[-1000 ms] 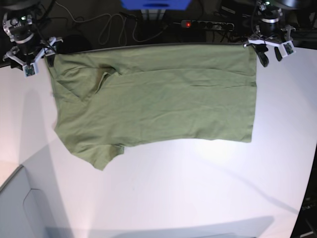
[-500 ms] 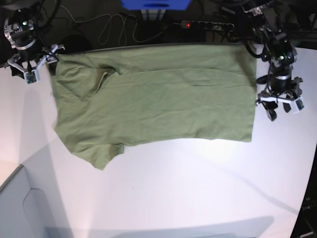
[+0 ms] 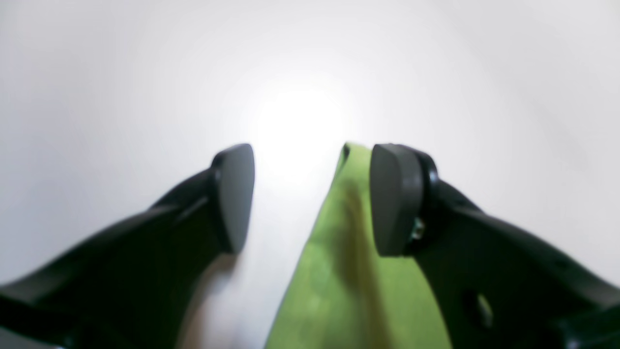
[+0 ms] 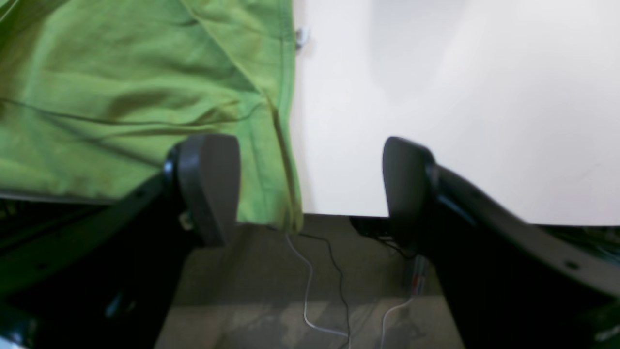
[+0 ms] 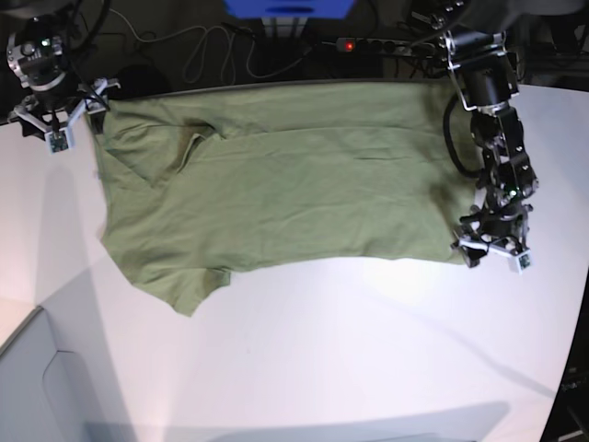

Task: Fold the T-shirt properly
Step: 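Release and move the left gripper along the shirt side to the hem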

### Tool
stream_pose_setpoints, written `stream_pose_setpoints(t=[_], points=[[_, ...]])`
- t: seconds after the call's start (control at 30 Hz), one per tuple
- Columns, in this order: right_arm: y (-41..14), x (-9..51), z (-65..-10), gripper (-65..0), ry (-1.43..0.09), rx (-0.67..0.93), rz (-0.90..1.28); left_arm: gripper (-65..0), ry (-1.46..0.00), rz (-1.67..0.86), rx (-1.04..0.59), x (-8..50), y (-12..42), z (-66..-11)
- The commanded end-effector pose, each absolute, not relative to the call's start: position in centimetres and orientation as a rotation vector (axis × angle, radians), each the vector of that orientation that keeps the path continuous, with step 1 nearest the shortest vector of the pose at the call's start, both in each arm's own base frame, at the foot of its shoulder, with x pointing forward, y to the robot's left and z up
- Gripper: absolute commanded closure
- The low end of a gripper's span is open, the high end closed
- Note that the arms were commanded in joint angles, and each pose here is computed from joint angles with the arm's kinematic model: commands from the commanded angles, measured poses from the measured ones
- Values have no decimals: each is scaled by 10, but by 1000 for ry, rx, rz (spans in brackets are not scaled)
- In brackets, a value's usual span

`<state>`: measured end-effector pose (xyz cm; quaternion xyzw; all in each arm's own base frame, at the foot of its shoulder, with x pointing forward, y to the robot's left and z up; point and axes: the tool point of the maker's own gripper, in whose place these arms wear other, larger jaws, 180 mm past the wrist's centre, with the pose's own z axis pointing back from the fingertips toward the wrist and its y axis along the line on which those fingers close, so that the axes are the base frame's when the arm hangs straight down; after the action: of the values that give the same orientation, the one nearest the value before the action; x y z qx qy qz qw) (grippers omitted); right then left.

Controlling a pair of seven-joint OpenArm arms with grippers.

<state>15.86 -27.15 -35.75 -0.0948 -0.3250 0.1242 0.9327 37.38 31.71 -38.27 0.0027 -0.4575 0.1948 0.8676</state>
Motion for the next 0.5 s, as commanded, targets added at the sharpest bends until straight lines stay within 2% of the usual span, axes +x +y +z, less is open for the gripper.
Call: stream_pose_setpoints(t=[0.0,0.3,0.47], points=[[-270,163,-350,-444,-693,-193,284,-363,-1013,413,23,386,328,-364],[-270,164,-350,-444,-695,-194,284,-363,-979,442,2,397,329,-375],[-270,168,-348,-444,-706,-195,282,-363,-961,372,-3,402,313,-378]])
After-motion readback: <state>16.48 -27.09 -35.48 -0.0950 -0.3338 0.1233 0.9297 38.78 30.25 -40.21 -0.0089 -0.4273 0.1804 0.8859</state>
